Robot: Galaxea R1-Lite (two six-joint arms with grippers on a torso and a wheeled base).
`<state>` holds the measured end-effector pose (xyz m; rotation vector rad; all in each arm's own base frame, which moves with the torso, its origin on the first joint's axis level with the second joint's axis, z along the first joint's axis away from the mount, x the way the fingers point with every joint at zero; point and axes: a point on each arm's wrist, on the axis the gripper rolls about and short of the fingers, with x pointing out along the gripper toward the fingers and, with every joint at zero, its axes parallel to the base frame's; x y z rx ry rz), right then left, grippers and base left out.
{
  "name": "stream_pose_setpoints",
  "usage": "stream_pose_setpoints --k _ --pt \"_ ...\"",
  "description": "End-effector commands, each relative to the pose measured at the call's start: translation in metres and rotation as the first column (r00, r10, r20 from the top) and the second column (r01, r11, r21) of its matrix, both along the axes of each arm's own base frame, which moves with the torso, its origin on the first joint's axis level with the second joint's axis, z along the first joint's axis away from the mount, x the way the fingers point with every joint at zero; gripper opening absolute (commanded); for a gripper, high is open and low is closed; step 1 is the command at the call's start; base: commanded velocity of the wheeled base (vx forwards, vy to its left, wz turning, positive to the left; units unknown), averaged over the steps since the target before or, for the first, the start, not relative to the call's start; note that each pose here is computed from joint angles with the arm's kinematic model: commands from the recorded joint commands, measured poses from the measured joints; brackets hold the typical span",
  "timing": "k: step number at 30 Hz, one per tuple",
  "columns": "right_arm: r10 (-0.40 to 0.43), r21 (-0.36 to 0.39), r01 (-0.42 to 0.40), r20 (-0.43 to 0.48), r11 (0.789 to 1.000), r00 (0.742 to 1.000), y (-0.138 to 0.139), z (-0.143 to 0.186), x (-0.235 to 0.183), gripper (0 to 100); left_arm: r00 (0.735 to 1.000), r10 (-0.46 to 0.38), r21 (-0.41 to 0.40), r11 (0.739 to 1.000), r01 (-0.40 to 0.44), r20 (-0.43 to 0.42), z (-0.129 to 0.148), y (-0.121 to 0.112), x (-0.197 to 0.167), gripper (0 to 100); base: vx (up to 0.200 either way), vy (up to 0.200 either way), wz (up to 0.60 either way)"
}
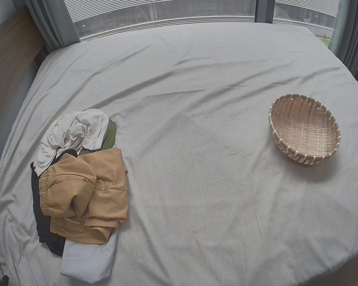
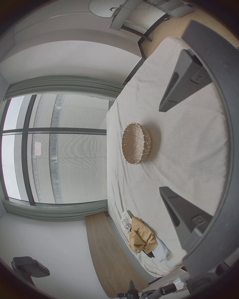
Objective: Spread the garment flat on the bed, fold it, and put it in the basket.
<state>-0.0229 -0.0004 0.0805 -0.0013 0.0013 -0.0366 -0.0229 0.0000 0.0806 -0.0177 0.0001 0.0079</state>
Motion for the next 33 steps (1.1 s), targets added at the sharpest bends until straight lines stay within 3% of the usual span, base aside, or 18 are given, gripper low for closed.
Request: stream_pose_setpoints --k 1,12,14,16,18,20,23,24,25,26,29,33 --pt "0.0 0.0 0.0 0.0 1.0 1.0 0.0 -0.005 0.0 100 1.0 0.0 -0.001 1.0 0.0 -0.001 -0.005 0.0 0.0 100 0.0 0.0 0.0" --pt "0.0 0.0 0.0 0.0 1.0 1.0 0.0 -0.005 0.0 100 1.0 0.003 -0.001 1.0 -0.003 0.011 -0.001 0.0 -0.001 100 0.0 0.0 0.0" --pt "0.0 0.0 0.0 0.0 1.0 1.0 0.0 -0.005 0.0 100 0.999 0.012 -0.001 1.0 -0.012 0.052 0.013 0.0 -0.003 100 0.0 0.0 0.0" --pt "0.0 0.0 0.0 0.0 1.0 1.0 0.0 -0.005 0.0 100 0.994 0.006 -0.001 1.0 -0.006 0.107 0.052 0.0 -0.008 100 0.0 0.0 0.0" --pt "0.0 0.0 0.0 0.0 1.0 1.0 0.0 -0.005 0.0 100 0.999 -0.022 -0.002 1.0 0.022 0.049 0.059 0.0 0.001 100 0.0 0.0 0.0" --pt "0.0 0.0 0.0 0.0 1.0 1.0 0.0 -0.005 0.0 100 0.993 -0.098 -0.038 0.995 0.096 -0.072 0.063 0.0 0.02 100 0.0 0.0 0.0" --pt "0.001 0.0 -0.001 0.0 1.0 1.0 0.0 -0.005 0.0 100 0.983 -0.152 -0.116 0.983 0.14 -0.106 0.08 -0.002 0.038 100 0.0 0.0 0.0" --pt "0.0 0.0 0.0 0.0 1.0 1.0 0.0 -0.005 0.0 100 0.982 -0.16 -0.227 0.965 0.134 -0.099 0.106 -0.005 0.062 100 0.0 0.0 0.0" --pt "0.0 0.0 0.0 0.0 1.0 1.0 0.0 -0.005 0.0 100 0.982 -0.16 -0.227 0.965 0.134 -0.099 0.106 -0.005 0.062 100 0.0 0.0 0.0" --pt "-0.002 0.0 0.002 0.0 1.0 1.0 0.0 -0.005 0.0 100 0.986 -0.142 -0.305 0.946 0.109 -0.086 0.128 -0.007 0.085 100 0.0 0.0 0.0" --pt "0.0 0.0 0.0 0.0 1.0 1.0 0.0 -0.005 0.0 100 0.99 -0.107 -0.307 0.949 0.073 -0.094 0.138 -0.005 0.101 100 0.0 0.0 0.0" --pt "0.0 0.0 0.0 0.0 1.0 1.0 0.0 -0.005 0.0 100 0.981 -0.065 -0.328 0.945 0.001 -0.185 0.137 0.01 0.134 100 0.0 0.0 0.0"
